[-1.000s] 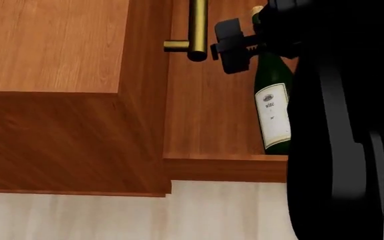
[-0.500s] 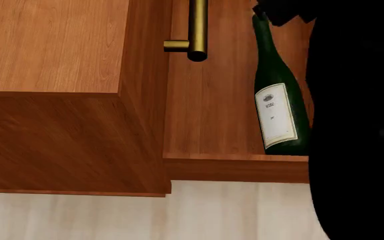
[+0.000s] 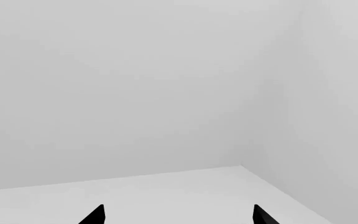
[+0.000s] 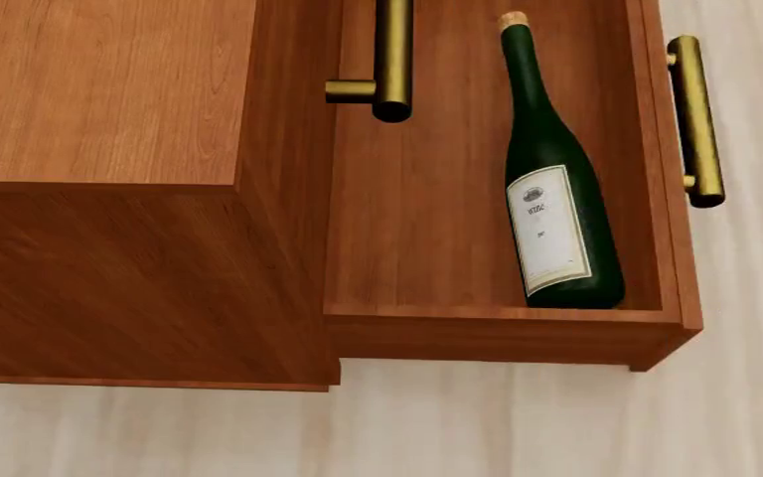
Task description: Put the wine bottle in the bottom drawer of the cabinet.
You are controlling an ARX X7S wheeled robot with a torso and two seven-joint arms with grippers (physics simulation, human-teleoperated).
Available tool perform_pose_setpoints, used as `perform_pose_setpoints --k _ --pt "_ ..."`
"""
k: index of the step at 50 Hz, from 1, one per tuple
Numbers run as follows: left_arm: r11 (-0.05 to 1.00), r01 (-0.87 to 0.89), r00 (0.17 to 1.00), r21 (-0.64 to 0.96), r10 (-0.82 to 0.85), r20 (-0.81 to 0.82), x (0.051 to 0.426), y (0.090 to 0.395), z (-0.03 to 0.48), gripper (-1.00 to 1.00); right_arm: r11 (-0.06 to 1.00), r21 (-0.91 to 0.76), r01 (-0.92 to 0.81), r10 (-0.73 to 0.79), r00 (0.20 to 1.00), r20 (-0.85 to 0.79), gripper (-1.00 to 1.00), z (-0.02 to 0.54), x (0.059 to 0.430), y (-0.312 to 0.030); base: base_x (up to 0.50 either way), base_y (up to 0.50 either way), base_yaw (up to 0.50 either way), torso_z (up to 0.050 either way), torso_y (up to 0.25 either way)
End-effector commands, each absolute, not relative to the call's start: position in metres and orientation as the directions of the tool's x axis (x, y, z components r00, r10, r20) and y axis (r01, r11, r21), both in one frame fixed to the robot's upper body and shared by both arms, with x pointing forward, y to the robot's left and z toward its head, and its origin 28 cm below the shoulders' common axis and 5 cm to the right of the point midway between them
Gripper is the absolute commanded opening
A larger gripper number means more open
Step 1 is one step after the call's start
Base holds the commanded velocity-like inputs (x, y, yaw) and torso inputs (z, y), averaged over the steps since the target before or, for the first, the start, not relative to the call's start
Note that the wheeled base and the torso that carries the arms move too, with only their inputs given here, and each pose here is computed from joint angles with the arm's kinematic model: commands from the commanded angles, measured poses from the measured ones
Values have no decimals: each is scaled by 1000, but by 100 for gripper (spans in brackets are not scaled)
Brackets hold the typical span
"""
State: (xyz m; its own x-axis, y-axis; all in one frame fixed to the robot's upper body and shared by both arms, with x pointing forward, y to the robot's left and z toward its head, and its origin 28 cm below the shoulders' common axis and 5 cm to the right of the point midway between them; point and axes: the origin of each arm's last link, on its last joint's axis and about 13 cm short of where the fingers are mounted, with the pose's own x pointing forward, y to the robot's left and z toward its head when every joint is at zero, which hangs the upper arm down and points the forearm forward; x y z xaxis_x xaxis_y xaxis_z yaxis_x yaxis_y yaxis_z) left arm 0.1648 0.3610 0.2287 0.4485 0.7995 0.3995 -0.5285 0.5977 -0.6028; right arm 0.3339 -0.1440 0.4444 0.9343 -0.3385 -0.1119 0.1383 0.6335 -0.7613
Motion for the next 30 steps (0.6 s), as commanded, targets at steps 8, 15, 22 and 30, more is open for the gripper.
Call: perform_pose_setpoints --k 8,15,22,30 --pt "599 -528 451 -602 799 399 165 361 228 100 621 -708 336 -455 890 23 100 472 277 -158 0 0 0 0 0" --pt "600 -528 453 -601 797 399 166 361 229 100 625 -696 353 -469 883 27 100 468 260 -160 0 0 0 0 0" --pt "602 -530 455 -598 796 398 166 361 228 100 642 -673 368 -472 881 31 100 465 243 -161 0 0 0 0 0" --pt "604 -534 458 -591 795 398 167 361 228 100 659 -645 387 -475 879 42 100 460 224 -162 0 0 0 0 0"
